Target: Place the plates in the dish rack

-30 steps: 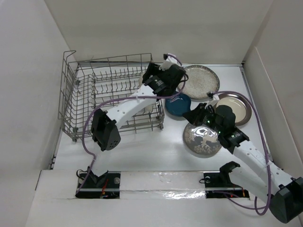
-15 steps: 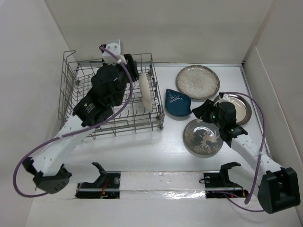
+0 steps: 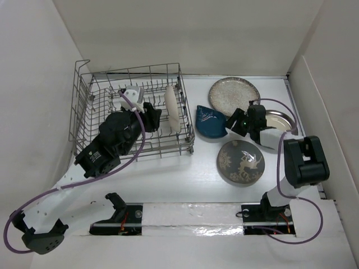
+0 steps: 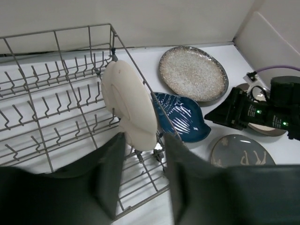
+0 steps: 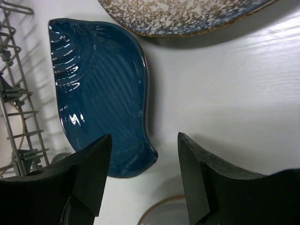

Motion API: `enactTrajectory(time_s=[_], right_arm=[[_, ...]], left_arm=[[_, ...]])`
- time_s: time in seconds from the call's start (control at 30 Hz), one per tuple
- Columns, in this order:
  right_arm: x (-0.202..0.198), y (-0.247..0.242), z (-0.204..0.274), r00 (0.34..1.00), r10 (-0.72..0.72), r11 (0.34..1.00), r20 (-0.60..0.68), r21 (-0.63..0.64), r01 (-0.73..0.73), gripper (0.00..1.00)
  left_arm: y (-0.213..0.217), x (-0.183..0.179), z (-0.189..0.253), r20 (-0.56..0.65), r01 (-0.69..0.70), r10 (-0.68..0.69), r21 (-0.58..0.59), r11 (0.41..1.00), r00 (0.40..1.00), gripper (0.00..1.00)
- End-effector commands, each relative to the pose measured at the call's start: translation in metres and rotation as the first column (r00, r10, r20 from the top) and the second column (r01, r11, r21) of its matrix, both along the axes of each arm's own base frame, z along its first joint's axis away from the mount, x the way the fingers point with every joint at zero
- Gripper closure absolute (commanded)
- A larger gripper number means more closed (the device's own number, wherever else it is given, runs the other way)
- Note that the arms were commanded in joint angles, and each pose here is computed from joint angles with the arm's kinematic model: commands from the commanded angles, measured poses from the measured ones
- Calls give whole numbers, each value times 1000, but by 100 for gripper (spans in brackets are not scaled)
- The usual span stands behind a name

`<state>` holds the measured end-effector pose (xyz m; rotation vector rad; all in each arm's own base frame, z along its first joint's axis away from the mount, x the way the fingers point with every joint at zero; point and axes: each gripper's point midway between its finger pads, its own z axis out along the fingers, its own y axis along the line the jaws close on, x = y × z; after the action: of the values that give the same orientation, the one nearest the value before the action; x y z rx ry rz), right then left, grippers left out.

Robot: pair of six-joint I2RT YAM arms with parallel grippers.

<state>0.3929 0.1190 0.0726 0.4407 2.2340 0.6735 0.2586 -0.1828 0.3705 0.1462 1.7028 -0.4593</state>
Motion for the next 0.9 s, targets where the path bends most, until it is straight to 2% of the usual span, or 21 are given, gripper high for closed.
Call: enactTrajectory(time_s=[0.0,0.1,0.43,0.53,0.57,0.67,0.73,0.77,0.87], right_arm=[[29,16,16,996,58,997,70,46,-61,37],[38,21,1,997,74,995,24,59,-75,40],[40,31,-43,992,84,993,-95,91,-75,61],[37,29,-52,992,70,994,-103,90,-61,76],[37,28,-50,993,64,995,-97,88,-56,83],[35,24,-43,996,46,996,-75,78,-40,94],[36,22,-25,999,34,997,-33,75,-31,96],[34,22,-21,999,32,997,-25,75,-31,100],[33,22,10,998,34,995,48,89,-39,100]], left_arm=[[3,-5,17,84,19,-15,-53,998,996,60],[0,-3,4,64,42,-40,-26,999,997,48],[-6,-9,-8,60,90,-89,-30,995,994,47],[-5,-7,-10,59,80,-78,-25,996,995,47],[-5,-7,-11,57,77,-75,-22,997,996,47],[-6,-5,-12,54,77,-76,-19,997,996,47],[-8,-4,-15,46,77,-76,-13,997,996,47],[-9,-3,-16,43,79,-79,-12,997,996,47],[-14,-3,-17,33,99,-98,-10,995,995,47]])
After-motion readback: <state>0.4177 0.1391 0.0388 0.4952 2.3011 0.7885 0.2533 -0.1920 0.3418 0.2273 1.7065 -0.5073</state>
